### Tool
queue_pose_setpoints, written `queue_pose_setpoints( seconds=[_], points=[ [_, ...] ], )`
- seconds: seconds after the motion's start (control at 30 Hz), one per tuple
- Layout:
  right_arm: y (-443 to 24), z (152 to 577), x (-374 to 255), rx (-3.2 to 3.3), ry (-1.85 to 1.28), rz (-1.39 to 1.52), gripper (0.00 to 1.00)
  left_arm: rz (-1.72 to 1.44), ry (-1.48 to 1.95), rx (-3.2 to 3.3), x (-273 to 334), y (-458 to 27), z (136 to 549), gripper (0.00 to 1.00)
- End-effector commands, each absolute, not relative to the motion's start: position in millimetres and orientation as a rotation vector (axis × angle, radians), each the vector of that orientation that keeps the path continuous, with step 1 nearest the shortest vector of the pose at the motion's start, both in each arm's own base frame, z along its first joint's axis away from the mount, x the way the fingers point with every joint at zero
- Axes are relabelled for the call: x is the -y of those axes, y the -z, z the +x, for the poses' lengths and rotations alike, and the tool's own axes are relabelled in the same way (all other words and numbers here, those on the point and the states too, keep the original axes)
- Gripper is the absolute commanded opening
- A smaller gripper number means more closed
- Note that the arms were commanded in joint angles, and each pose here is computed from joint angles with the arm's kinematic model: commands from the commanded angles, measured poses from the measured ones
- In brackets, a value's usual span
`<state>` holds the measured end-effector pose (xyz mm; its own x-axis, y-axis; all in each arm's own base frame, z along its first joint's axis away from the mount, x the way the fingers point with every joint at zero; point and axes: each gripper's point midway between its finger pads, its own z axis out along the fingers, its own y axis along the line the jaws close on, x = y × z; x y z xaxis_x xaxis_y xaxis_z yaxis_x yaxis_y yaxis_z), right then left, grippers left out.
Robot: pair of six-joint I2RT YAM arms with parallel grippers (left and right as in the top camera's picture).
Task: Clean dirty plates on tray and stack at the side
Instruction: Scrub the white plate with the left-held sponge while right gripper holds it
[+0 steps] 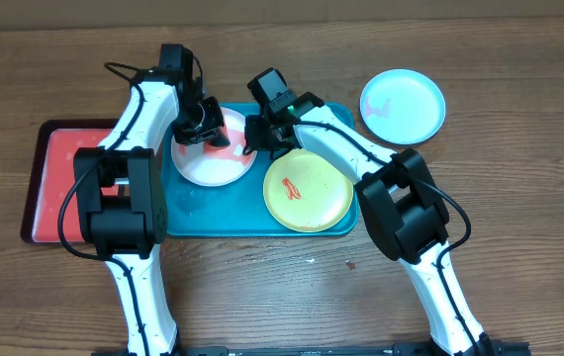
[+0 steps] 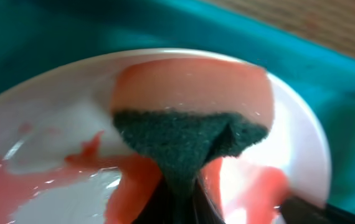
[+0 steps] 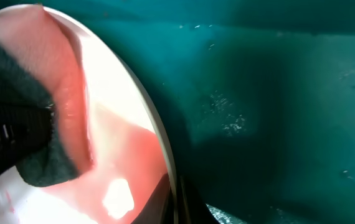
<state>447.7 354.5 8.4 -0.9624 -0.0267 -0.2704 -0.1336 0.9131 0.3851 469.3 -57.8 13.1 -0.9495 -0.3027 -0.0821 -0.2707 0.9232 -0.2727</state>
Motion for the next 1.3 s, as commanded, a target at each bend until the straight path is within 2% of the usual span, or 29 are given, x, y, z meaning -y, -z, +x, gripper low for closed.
queue_pose_setpoints(
  seconds=[0.0,0.2,0.37,0.63,0.77,0.97,1.27],
  points=[
    [12,441,-347,-2.862,-0.532,-0.115,0.04,-0.551,0.025,-3.021,-10,10,451,0.04],
    [12,441,-347,-2.861,-0.533,-0.115,0.04,-0.659,-0.036,-2.988,-49,10,450,0.04],
    [12,441,-347,-2.861,-0.533,-0.115,0.04,-0.675,0.010,-2.960,-52,8,457,0.04],
    [11,444,-349,-2.847,-0.543,-0.117,0.04,-0.612,0.592,-2.987,25,-3,458,0.04],
    [11,444,-349,-2.847,-0.543,-0.117,0.04,-0.532,0.745,-2.990,62,-10,457,0.04],
    [11,443,-349,-2.851,-0.540,-0.117,0.04,-0.406,0.723,-3.006,87,-9,456,0.04],
    [10,444,-348,-2.845,-0.537,-0.144,0.04,-0.573,0.571,-3.022,30,-15,455,0.04]
  ],
)
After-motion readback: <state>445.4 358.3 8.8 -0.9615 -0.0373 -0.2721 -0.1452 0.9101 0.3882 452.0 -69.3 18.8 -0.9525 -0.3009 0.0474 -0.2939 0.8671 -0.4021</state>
